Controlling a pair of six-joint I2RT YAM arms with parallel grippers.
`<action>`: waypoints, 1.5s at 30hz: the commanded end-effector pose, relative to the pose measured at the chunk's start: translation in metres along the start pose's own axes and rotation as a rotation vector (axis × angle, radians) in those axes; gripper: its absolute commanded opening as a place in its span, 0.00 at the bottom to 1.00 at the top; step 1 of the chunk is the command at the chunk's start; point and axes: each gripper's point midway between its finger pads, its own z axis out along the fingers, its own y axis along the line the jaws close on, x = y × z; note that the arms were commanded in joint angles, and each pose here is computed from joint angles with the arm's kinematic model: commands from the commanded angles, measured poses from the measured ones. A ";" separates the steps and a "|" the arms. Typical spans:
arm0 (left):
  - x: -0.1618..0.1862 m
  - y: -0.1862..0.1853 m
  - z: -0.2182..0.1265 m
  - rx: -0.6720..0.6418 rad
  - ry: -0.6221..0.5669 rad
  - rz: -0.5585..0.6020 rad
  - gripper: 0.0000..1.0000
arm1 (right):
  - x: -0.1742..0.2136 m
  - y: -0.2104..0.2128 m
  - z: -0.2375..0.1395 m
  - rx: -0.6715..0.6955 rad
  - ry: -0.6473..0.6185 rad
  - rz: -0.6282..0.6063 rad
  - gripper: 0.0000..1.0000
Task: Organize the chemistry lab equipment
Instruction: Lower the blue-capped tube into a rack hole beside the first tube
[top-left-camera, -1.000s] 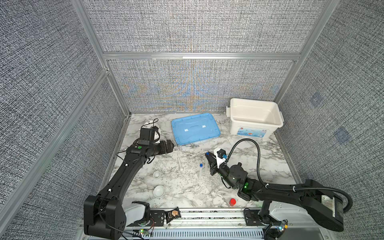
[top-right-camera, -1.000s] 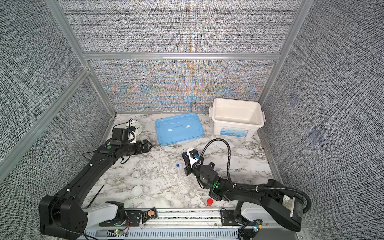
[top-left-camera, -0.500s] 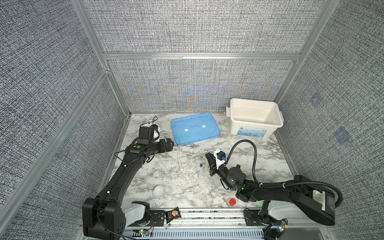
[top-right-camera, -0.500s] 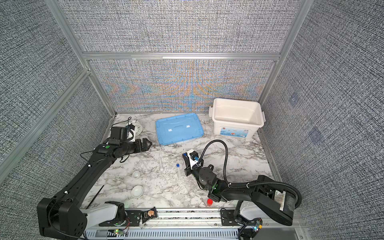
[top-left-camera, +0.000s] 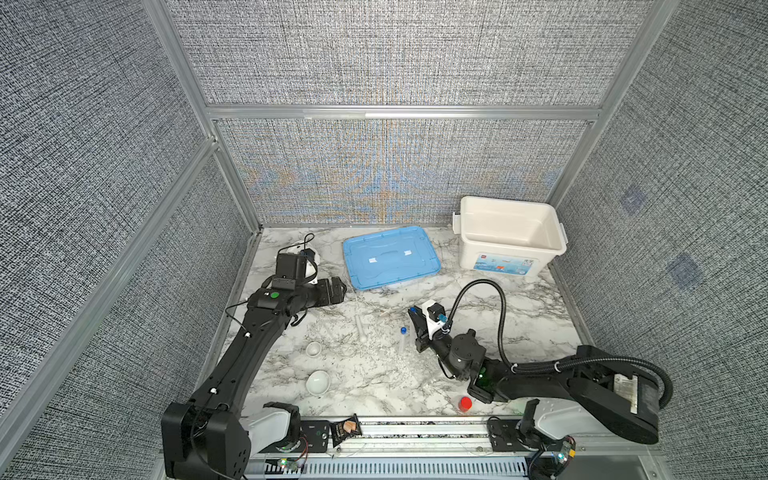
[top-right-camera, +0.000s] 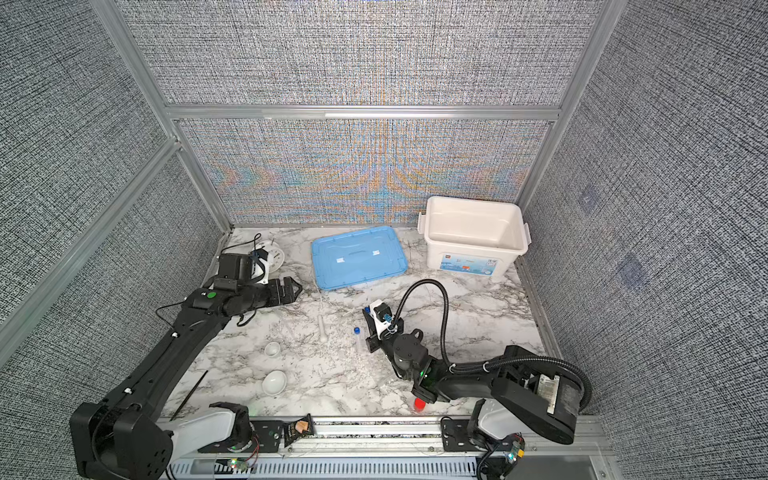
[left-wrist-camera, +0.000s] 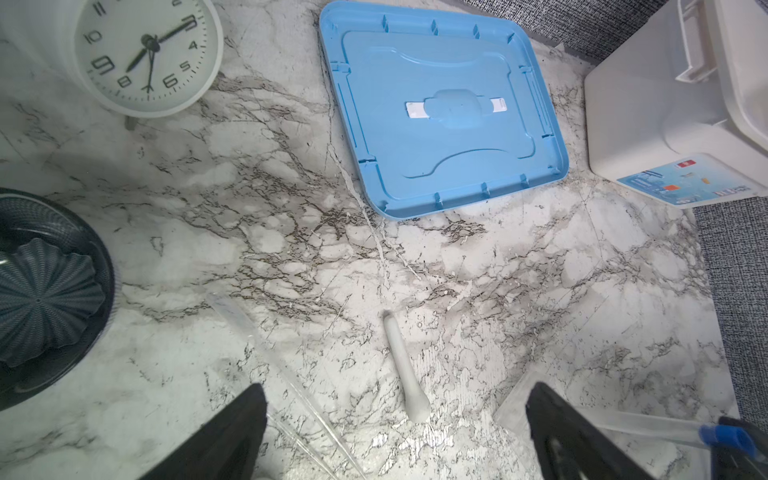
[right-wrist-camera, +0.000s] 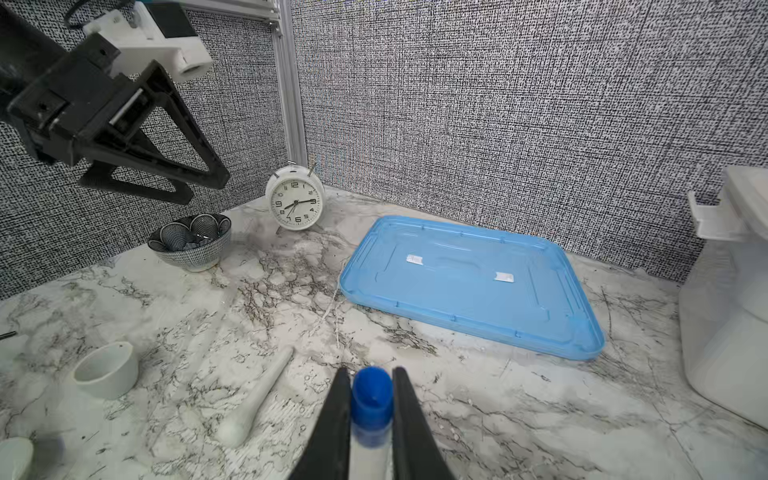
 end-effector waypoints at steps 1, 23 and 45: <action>-0.001 0.000 -0.002 -0.005 0.001 0.018 0.98 | -0.009 0.000 -0.001 0.006 -0.040 0.025 0.17; 0.004 0.002 0.000 -0.007 0.008 0.023 0.98 | 0.007 0.003 -0.012 0.054 -0.042 0.012 0.22; 0.000 0.001 -0.002 -0.001 -0.017 0.027 0.98 | -0.020 0.003 -0.025 0.019 0.043 0.032 0.46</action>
